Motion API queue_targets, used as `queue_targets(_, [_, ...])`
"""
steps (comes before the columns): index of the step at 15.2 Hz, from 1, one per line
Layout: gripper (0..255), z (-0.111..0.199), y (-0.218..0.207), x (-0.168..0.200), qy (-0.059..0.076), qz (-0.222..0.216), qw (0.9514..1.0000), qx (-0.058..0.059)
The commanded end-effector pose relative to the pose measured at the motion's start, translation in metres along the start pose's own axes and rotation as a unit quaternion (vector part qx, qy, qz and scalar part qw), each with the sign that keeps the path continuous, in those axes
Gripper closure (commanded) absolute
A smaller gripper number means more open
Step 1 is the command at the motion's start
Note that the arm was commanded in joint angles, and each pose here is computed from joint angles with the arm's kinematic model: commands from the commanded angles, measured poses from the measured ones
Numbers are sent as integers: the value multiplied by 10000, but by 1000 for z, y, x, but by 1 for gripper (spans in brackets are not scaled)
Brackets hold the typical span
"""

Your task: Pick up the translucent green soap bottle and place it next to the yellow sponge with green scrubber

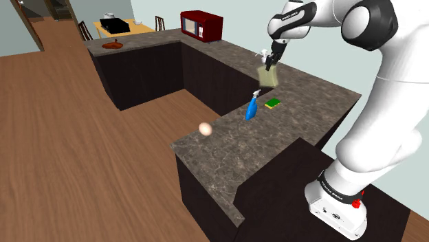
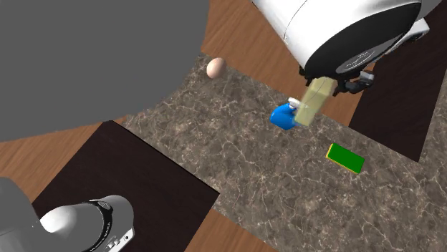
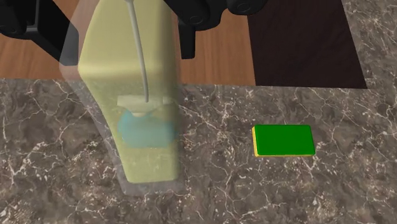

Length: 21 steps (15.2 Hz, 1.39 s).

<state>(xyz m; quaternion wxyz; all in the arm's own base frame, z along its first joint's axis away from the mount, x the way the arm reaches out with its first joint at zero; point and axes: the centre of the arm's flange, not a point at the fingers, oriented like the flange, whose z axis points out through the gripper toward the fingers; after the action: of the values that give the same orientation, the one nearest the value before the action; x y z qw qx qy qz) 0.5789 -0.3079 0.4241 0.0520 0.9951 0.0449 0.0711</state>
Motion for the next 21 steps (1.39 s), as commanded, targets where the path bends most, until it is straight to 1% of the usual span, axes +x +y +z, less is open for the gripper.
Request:
queue_targets(1, [255,4,25,10,3,-7,10000,-1])
queue_targets(10, [255,21,137,46,3,-7,10000,-1])
queue_targets(11, [255,24,156,52,3,-7,10000,-1])
queue_targets(21, [255,76,150,45,3,-7,10000,-1])
